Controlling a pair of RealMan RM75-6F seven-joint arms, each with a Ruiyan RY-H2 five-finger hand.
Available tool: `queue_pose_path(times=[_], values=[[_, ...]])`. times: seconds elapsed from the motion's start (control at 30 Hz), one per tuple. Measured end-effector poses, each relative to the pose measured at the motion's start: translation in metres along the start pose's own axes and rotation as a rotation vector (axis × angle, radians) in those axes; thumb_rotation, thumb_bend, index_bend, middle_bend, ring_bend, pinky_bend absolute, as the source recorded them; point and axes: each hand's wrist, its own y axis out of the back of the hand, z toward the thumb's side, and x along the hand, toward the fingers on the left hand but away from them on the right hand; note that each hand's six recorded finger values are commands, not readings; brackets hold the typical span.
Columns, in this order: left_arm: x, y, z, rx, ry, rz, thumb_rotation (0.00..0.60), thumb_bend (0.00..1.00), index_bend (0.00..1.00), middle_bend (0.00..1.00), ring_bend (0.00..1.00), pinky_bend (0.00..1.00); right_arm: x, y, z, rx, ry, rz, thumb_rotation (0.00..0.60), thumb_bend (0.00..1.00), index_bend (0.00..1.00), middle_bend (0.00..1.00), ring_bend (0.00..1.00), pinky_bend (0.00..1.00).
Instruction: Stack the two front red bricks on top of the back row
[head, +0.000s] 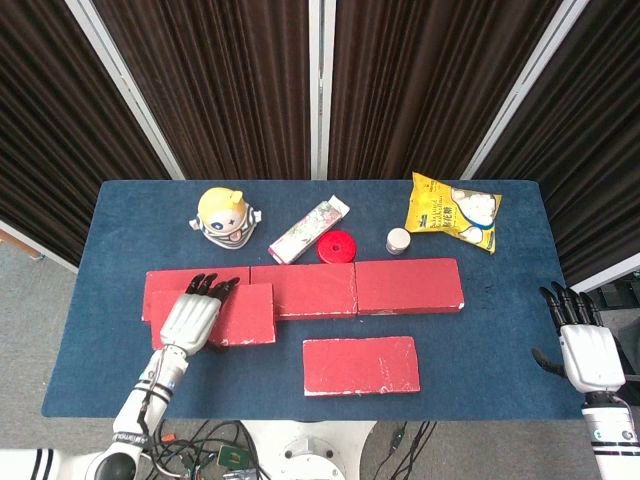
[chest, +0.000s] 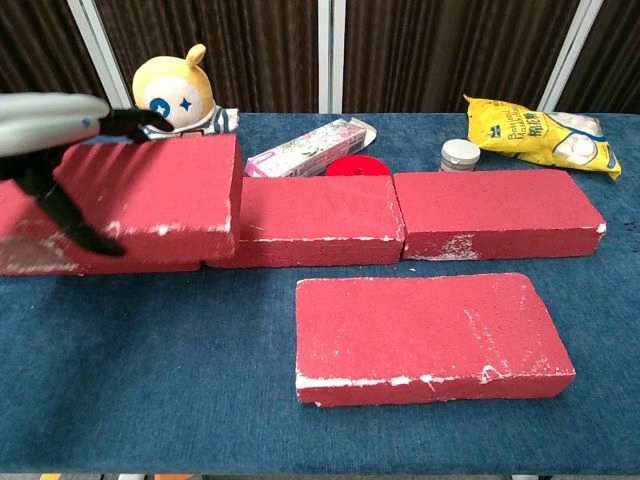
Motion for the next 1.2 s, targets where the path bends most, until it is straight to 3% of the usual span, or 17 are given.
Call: queue_pose_path(times=[0.13,0.53,0.87,1.2], values=[[0.029,0.007,0.007,0.015,-0.004,-0.017,0.600,0.00,0.03,0.27,0.00,0.00,0.000,-0.001,0.000,0.000,-0.002,0.007,0.600,0.15,0.00,0.00,0.00,0.00],[0.100,-0.006,0.016,0.018,0.011,-0.120,0.600,0.00,0.03,0.28,0.00,0.00,-0.004,0.015,0.011,0.004,0.010,-0.043,0.600,0.15,0.00,0.00,0.00,0.00],[0.100,-0.003,0.014,-0.035,0.017,-0.136,0.600,0.00,0.03,0.29,0.00,0.00,-0.004,0.016,0.014,0.001,0.012,-0.040,0.600,0.15,0.00,0.00,0.00,0.00],[0.091,-0.006,0.021,-0.020,-0.017,-0.146,0.600,0.00,0.03,0.29,0.00,0.00,-0.004,0.016,0.014,0.001,0.010,-0.039,0.600,0.15,0.00,0.00,0.00,0.00]])
